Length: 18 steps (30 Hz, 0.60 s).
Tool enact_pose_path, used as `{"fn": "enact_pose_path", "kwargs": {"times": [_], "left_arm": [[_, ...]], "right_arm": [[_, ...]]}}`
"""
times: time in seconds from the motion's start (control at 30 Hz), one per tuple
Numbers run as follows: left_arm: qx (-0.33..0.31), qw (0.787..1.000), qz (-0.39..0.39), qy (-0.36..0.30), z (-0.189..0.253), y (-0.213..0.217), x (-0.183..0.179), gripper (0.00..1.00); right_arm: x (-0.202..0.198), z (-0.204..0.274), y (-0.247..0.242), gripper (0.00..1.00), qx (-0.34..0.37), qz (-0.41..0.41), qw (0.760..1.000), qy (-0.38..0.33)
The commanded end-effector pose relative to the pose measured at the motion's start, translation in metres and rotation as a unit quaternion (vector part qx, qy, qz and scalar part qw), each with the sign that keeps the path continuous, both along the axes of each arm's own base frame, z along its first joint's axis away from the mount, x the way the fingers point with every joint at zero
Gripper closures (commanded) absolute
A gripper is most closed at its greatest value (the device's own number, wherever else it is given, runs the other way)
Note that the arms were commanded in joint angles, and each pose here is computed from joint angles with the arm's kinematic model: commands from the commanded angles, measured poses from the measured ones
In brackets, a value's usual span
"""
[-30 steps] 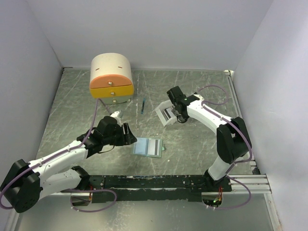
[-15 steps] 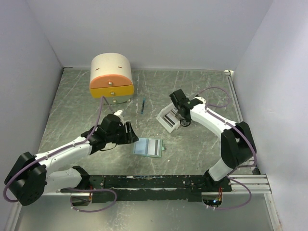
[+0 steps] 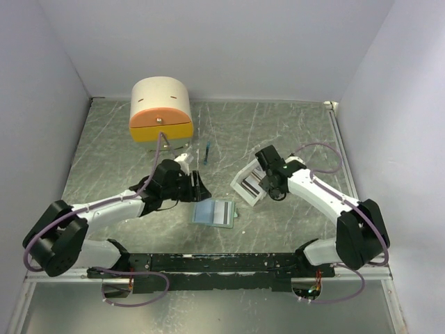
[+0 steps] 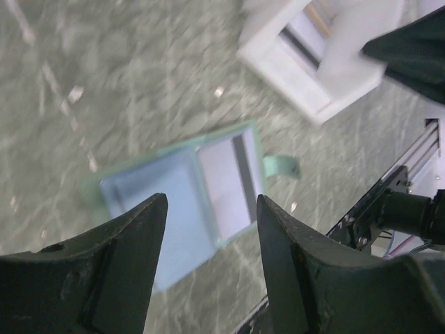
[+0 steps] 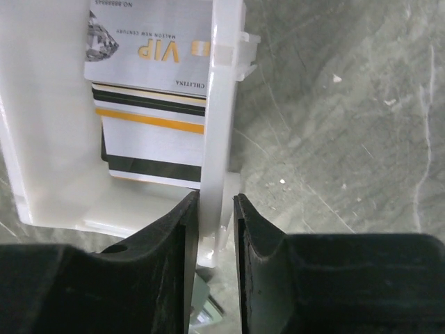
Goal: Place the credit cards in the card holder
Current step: Move the storage box to the center of the board.
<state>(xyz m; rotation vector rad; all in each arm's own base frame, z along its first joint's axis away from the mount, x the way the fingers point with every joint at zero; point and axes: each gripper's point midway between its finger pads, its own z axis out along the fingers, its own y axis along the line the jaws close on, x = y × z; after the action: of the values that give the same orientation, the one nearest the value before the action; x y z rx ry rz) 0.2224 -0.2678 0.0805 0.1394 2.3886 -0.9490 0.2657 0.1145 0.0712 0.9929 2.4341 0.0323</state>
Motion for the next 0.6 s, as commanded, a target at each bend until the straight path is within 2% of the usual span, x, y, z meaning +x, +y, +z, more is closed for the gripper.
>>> {"fn": "enact_pose_path", "kwargs": {"times": [0.0,0.1,0.17,0.3,0.4,0.57], "left_arm": [[-0.081,0.985,-0.053,-0.145,0.056,-0.038,0.031,0.36],[-0.104,0.964,-0.061,-0.236,0.073,-0.043,0.041,0.38],[-0.112,0.953,-0.062,-0.274,0.08,-0.046,0.047,0.38],[-0.107,0.938,-0.123,-0.307,0.085,-0.071,0.057,0.37],[-0.124,0.924,-0.148,-0.331,0.083,-0.084,0.06,0.38],[-0.145,0.907,-0.165,-0.36,0.077,-0.098,0.066,0.36]], "right_arm": [[-0.025,-0.005,-0.004,0.72,0.0,0.019,0.999,0.037],[-0.022,0.012,-0.002,0.66,-0.003,0.059,0.998,0.019],[-0.016,0.026,0.001,0.63,-0.003,0.099,0.995,0.0],[0.0,0.052,0.016,0.61,-0.013,0.211,0.976,-0.043],[0.014,0.065,0.018,0.61,-0.057,0.291,0.952,-0.069],[0.051,0.101,0.01,0.61,-0.148,0.343,0.918,-0.135]]}}
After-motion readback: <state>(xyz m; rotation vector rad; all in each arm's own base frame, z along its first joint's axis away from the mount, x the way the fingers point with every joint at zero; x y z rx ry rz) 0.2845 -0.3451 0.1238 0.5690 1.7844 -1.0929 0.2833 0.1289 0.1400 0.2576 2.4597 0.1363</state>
